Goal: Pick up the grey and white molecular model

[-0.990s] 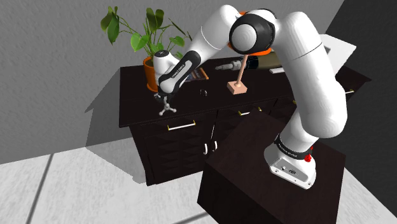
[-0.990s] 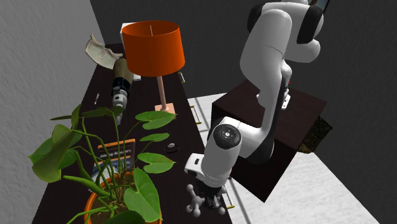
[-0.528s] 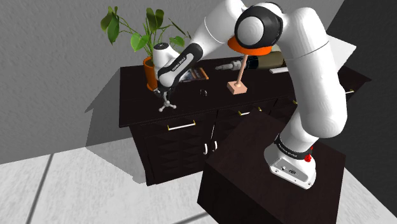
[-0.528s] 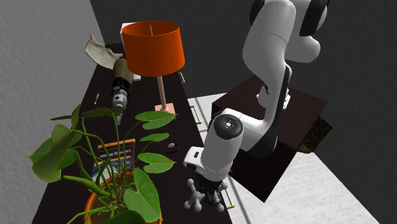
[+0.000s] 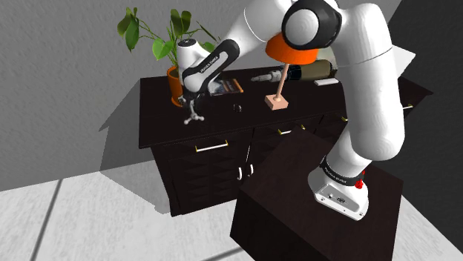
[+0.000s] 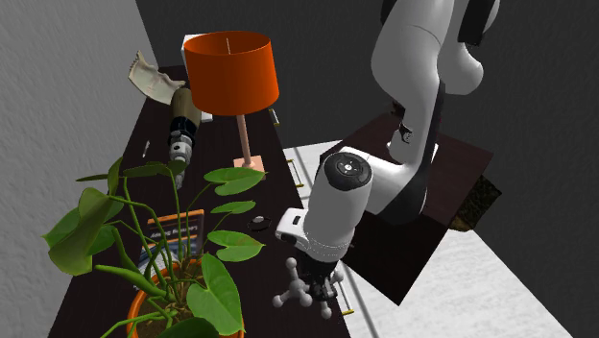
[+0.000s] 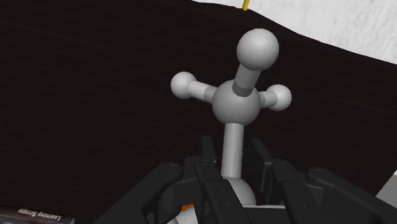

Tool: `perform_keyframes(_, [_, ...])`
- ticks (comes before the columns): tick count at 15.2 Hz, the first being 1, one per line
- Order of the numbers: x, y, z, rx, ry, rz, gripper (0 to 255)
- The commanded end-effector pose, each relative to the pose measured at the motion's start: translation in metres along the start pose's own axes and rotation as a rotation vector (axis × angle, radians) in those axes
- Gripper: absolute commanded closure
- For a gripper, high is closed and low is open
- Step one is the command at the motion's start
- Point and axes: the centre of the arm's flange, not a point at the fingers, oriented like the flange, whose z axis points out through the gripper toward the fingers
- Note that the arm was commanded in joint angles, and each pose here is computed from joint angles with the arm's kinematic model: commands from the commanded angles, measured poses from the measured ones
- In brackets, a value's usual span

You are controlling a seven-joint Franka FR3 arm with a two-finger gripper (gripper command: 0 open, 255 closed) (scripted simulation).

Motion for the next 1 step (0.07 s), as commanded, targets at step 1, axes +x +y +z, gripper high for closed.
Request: perform_keyframes(1, [-0.0002,-0.0001,-0.0028,0.0,0.0,0.0,255])
